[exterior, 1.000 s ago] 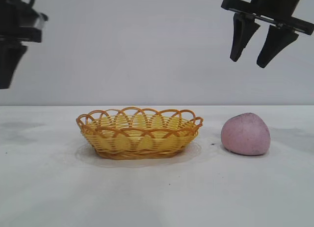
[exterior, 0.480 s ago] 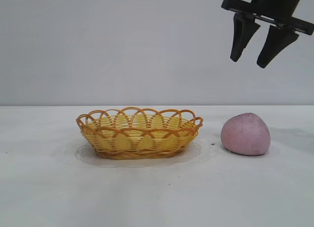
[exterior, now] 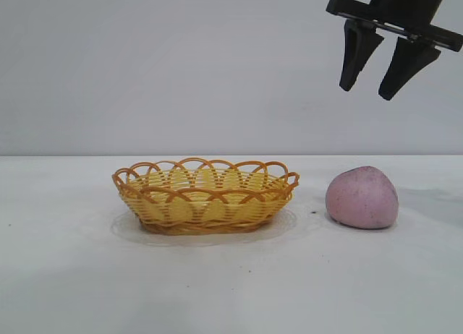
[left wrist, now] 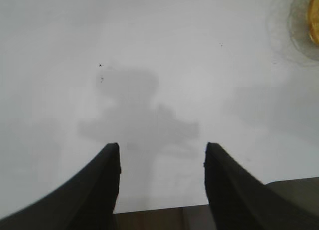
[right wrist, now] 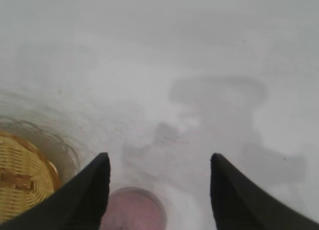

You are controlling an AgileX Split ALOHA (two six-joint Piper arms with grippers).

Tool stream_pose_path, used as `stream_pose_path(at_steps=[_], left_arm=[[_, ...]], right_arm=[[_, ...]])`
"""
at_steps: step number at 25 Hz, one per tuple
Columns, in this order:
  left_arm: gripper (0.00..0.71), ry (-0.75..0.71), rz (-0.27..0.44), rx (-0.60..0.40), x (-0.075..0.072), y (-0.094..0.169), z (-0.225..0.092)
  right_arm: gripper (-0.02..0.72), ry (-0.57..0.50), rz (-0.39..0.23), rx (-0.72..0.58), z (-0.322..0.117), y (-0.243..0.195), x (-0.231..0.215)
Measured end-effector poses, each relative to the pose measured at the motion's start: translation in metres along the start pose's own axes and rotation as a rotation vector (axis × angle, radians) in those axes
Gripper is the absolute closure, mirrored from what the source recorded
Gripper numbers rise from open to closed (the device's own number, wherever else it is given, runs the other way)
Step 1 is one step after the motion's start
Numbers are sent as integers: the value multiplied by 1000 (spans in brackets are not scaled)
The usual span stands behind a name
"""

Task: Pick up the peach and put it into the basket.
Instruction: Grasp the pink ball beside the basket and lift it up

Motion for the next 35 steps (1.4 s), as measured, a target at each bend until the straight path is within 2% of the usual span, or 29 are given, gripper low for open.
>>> stream_pose_path(at_steps=[6,12,19,29,35], left_arm=[[373,8,29,-184,-10,35,-68],[373,14,32,-290,-22,30,-128],[373,19,49,-443,-31,18,-175],[373,20,51,-457,-32,12,-181],[373,9,67,-515,-31,11,-174]], right_arm=[[285,9,-10,1,0,0,-1],[285,15,-16,4,0,0,-2],[285,17,-19,6,-1,0,-2],[285,33,-32,27,-3,0,-3],[285,47,-48,41,-4,0,-5]])
Point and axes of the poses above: a point on each arm's last joint axis where the gripper is mounted, y pointing back along that axis away from the gripper, x along the wrist's bending axis when the last joint is at zero, z = x × y, the point moved 3 cm from there along -y, pointing out along that axis toward the gripper, and after that the axes turned 7 degrees about -y, right-handed, at the moved point
